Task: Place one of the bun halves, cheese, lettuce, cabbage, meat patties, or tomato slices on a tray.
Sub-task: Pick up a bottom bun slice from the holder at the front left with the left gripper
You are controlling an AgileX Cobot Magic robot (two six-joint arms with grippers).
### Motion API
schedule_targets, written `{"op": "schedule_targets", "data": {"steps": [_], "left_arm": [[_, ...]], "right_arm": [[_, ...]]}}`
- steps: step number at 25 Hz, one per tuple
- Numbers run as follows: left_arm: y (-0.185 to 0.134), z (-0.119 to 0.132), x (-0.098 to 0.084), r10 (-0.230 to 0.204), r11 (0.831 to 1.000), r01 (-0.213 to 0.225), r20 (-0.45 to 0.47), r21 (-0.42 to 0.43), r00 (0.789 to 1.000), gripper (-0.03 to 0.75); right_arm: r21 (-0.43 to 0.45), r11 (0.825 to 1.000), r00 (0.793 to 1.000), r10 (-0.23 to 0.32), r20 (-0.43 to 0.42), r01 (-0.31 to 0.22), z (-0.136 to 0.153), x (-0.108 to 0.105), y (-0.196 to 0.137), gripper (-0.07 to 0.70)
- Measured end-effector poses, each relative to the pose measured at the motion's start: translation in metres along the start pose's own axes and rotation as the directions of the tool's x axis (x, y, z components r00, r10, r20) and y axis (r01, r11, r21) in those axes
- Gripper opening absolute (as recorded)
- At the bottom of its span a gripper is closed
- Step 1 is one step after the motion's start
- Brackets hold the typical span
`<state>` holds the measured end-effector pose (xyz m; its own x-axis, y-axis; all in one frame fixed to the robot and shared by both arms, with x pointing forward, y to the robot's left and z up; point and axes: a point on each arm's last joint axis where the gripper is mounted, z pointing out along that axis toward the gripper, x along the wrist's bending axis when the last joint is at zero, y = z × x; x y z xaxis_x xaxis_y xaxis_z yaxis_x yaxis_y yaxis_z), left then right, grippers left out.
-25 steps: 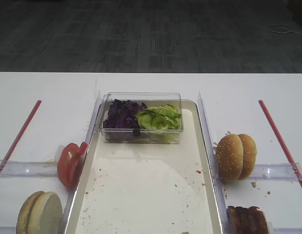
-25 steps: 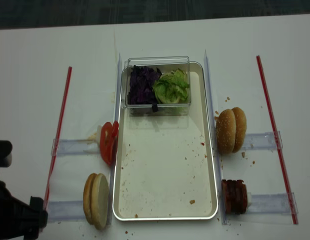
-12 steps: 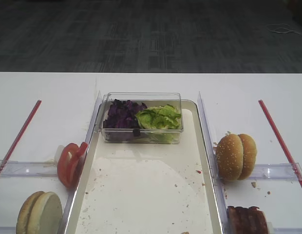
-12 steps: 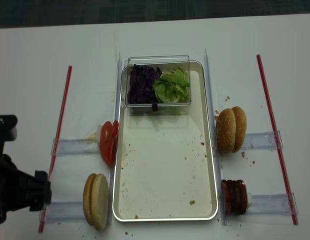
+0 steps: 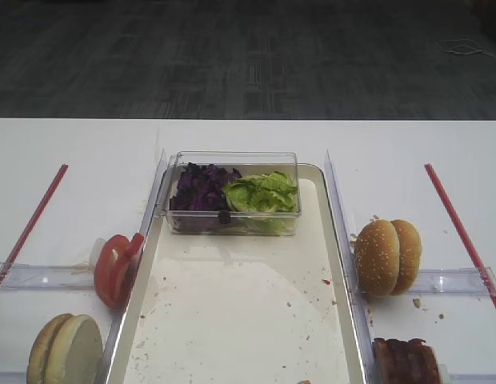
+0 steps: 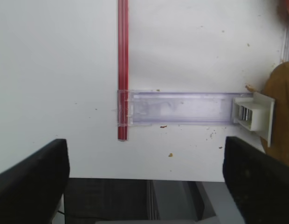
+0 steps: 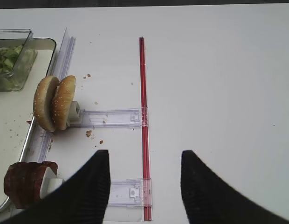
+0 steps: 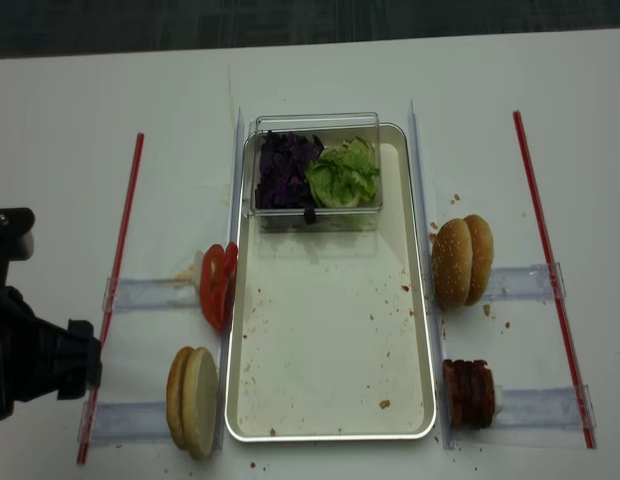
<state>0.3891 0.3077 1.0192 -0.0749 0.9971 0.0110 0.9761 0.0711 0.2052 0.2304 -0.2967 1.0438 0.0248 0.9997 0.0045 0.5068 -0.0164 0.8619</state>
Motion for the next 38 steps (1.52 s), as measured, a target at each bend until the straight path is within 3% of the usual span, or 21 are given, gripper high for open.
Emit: {"op": "schedule_targets", "data": {"steps": [4, 9, 20, 25, 32, 38], "left_arm": [[-0.001, 0.0, -0.003, -0.016, 1.0, 0.016, 0.033, 0.008, 0.999, 0.64], [-0.001, -0.002, -0.017, 0.008, 1.0, -0.009, 0.073, 0.013, 0.997, 0.64], [-0.015, -0.007, -0.071, 0.064, 0.998, -0.065, 0.149, 0.004, 0.987, 0.639], [-0.025, -0.009, -0.091, 0.069, 0.998, -0.069, 0.185, -0.006, 0.98, 0.639], [-0.035, -0.013, -0.107, 0.096, 0.995, -0.091, 0.21, -0.032, 0.973, 0.639], [-0.038, -0.014, -0.118, 0.09, 0.995, -0.078, 0.251, -0.057, 0.964, 0.639]], "right_arm": [[0.0, 1.0, 1.0, 0.0, 0.0, 0.0, 0.0, 0.0, 0.0, 0.397], [0.0, 1.0, 1.0, 0.0, 0.0, 0.0, 0.0, 0.0, 0.0, 0.397], [0.0, 1.0, 1.0, 0.0, 0.0, 0.0, 0.0, 0.0, 0.0, 0.397], [0.0, 1.0, 1.0, 0.0, 0.0, 0.0, 0.0, 0.0, 0.0, 0.397], [0.0, 1.0, 1.0, 0.001, 0.0, -0.001, 0.0, 0.0, 0.0, 0.397], [-0.002, 1.0, 1.0, 0.001, 0.0, -0.001, 0.0, 0.0, 0.0, 0.397]]}}
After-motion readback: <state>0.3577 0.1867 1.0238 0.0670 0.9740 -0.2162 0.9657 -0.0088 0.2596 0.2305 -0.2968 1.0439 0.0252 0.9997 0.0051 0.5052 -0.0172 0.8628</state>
